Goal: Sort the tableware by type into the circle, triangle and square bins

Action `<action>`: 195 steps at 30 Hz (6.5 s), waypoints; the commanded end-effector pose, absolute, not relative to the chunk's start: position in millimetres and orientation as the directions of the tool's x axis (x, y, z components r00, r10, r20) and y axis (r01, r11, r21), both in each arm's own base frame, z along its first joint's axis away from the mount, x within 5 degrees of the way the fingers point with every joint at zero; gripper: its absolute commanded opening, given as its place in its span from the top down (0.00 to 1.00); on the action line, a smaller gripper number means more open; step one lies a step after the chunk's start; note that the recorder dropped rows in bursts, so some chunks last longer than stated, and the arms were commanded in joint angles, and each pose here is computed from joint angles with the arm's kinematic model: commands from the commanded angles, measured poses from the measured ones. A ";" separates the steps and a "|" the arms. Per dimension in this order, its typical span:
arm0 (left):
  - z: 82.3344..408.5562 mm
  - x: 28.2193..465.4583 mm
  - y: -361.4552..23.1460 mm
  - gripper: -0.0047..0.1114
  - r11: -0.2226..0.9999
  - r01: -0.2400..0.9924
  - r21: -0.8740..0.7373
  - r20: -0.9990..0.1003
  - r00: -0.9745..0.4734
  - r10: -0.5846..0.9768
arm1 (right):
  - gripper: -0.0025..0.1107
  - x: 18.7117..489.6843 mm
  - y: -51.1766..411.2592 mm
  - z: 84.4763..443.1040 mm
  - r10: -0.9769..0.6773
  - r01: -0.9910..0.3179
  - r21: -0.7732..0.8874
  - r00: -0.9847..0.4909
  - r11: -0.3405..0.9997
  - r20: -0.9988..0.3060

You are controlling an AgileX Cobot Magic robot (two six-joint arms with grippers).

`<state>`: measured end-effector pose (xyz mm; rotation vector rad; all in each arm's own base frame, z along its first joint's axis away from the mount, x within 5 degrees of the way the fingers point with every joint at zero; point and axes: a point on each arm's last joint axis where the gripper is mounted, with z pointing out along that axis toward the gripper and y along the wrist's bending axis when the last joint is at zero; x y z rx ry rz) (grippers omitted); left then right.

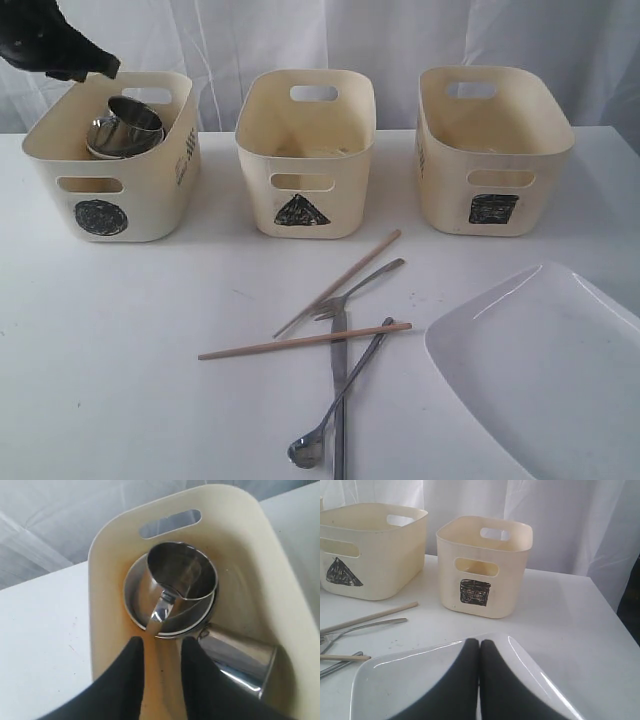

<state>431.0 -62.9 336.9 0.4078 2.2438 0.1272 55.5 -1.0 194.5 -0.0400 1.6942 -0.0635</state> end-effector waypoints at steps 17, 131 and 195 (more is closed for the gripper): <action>396.7 272.7 -44.2 0.71 0.943 0.276 0.185 -0.818 -0.488 0.303 | 0.98 55.8 -0.9 194.3 -0.061 0.010 -0.063 -0.122 0.998 -0.991; 183.7 57.0 -10.3 0.71 0.978 0.188 0.095 -0.981 -0.152 0.124 | 0.98 56.0 -0.9 195.9 -0.059 0.012 -0.061 -0.104 0.998 -0.993; 183.7 57.0 -10.3 0.71 0.978 0.188 0.095 -0.981 -0.152 0.124 | 0.53 292.6 79.7 301.7 -0.325 -0.437 0.044 -0.730 0.898 -0.601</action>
